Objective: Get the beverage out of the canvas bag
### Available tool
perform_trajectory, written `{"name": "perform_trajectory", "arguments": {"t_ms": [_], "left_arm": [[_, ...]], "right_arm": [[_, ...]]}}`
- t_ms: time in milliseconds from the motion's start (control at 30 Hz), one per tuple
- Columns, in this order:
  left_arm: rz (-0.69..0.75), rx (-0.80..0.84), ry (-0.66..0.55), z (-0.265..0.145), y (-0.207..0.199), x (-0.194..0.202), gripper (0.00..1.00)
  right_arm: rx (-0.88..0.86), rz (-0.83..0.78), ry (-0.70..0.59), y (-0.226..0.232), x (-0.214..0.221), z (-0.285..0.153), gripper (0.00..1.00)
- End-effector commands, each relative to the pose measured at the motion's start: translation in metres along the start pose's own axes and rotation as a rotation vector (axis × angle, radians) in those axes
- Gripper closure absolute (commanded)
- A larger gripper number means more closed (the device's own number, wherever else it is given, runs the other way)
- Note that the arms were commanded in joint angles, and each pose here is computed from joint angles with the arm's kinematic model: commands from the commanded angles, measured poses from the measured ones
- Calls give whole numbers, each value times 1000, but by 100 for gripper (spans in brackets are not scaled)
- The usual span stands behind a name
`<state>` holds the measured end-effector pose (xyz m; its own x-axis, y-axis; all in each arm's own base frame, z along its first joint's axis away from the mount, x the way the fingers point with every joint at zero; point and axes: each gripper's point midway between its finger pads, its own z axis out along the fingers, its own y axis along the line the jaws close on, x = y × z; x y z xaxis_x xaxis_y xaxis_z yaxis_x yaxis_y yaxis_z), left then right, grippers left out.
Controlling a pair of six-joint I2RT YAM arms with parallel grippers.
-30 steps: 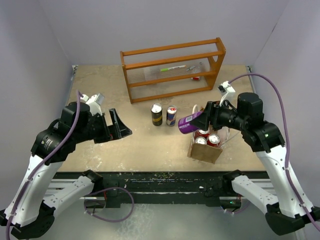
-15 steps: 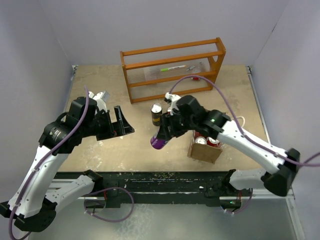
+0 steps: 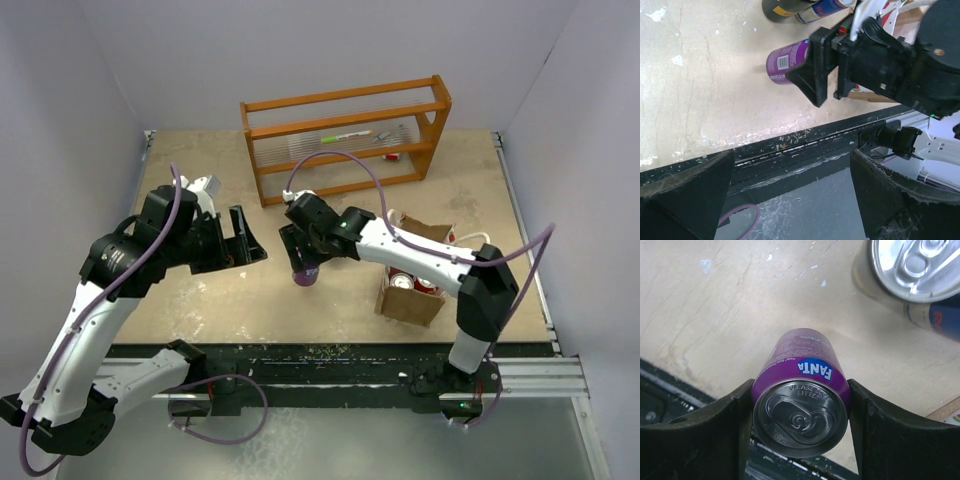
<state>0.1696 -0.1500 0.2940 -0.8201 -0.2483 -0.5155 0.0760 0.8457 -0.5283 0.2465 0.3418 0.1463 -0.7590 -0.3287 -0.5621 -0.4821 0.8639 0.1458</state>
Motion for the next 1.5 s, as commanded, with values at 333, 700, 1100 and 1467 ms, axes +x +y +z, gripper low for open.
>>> {"name": "perform_trajectory", "arguments": {"t_ms": [333, 700, 1100, 1467], "left_arm": [[62, -38, -36, -1, 1, -18, 1], [81, -57, -32, 0, 2, -21, 1], [84, -61, -29, -2, 2, -21, 1], [65, -43, -34, -8, 1, -17, 1]], "right_arm": [[114, 13, -111, -5, -46, 22, 100], [169, 35, -118, -21, -53, 32, 100], [171, 48, -88, -30, -49, 46, 100], [173, 47, -71, -34, -37, 45, 34]]}}
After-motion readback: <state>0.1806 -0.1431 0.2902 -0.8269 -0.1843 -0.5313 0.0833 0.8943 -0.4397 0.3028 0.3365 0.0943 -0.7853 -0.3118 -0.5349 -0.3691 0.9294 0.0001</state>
